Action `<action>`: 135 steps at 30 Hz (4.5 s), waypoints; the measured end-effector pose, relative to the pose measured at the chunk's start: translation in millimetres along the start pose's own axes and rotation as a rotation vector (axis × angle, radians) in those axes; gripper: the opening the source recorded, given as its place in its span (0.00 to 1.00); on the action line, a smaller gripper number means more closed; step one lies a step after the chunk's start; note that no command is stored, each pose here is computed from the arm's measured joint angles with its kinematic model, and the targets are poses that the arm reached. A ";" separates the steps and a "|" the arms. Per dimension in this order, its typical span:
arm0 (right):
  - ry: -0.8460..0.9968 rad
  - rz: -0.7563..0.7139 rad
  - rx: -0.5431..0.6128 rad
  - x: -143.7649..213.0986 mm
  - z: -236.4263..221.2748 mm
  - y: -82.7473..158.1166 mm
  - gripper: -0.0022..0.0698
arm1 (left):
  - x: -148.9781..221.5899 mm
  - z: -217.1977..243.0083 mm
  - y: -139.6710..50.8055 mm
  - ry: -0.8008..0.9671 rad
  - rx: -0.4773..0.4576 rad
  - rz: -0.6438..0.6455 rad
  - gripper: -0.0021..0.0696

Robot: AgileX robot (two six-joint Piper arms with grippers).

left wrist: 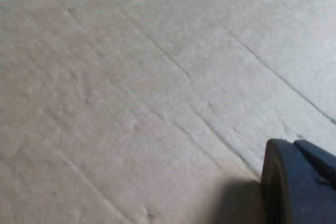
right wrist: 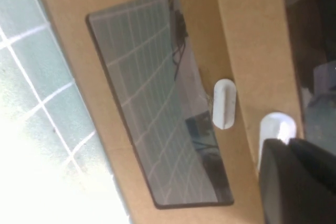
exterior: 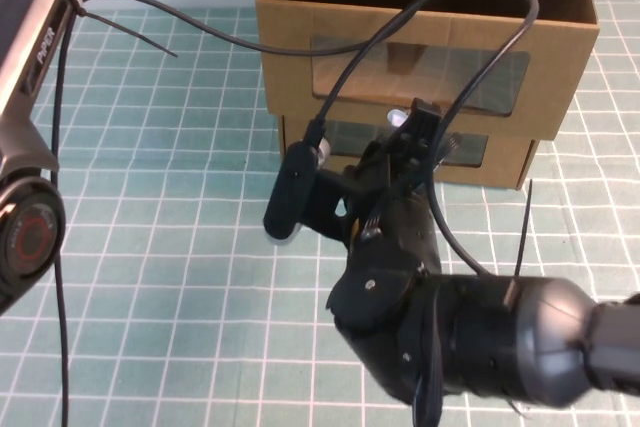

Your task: Open the shoe box

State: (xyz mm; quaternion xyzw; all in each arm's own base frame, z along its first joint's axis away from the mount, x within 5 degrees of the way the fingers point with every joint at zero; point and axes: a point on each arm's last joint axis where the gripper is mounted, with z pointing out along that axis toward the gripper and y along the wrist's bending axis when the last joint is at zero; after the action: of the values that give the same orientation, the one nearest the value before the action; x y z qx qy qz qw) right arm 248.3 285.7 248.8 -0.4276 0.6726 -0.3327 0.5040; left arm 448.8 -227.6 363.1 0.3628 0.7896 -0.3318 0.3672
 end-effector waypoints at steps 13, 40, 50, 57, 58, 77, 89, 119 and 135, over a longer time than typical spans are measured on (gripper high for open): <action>-0.040 0.045 -0.039 -11.5 -50.6 -9.9 0.01 | 0.0 0.0 0.0 0.000 0.000 0.000 0.02; -0.044 0.192 -0.620 23.4 -35.8 -250.8 0.01 | -20.3 -64.0 -29.4 0.024 -0.085 0.057 0.02; 0.039 0.179 -0.611 32.8 9.4 -250.2 0.18 | -38.1 -117.7 -60.0 -0.020 -0.195 0.104 0.02; 0.040 0.170 -0.647 27.6 18.4 -238.6 0.46 | -34.6 -91.2 -47.3 -0.044 -0.113 0.140 0.02; 0.038 0.163 -0.653 26.6 19.3 -236.9 0.46 | -34.0 -86.1 -44.7 -0.052 -0.099 0.138 0.02; 0.143 0.006 -0.753 19.3 66.0 -180.5 0.40 | -12.4 -24.2 -5.7 -0.064 -0.024 0.104 0.02; 0.013 0.013 -0.899 11.4 43.2 -182.6 0.05 | -13.0 -23.6 -5.4 -0.075 -0.022 0.099 0.02; -0.118 0.049 -1.097 5.2 -25.1 -158.2 0.05 | -12.2 -18.3 -5.3 -0.080 -0.014 0.094 0.02; -0.123 0.012 -1.126 2.7 -53.8 -146.5 0.05 | -12.4 -15.7 -3.6 -0.096 -0.012 0.083 0.02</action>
State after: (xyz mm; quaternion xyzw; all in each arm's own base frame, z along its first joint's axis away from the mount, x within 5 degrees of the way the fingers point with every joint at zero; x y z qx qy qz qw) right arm 231.2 223.6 391.0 -0.6453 0.7181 0.1055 0.2383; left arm 446.3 -221.1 382.2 0.3766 0.7574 -0.3287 0.4201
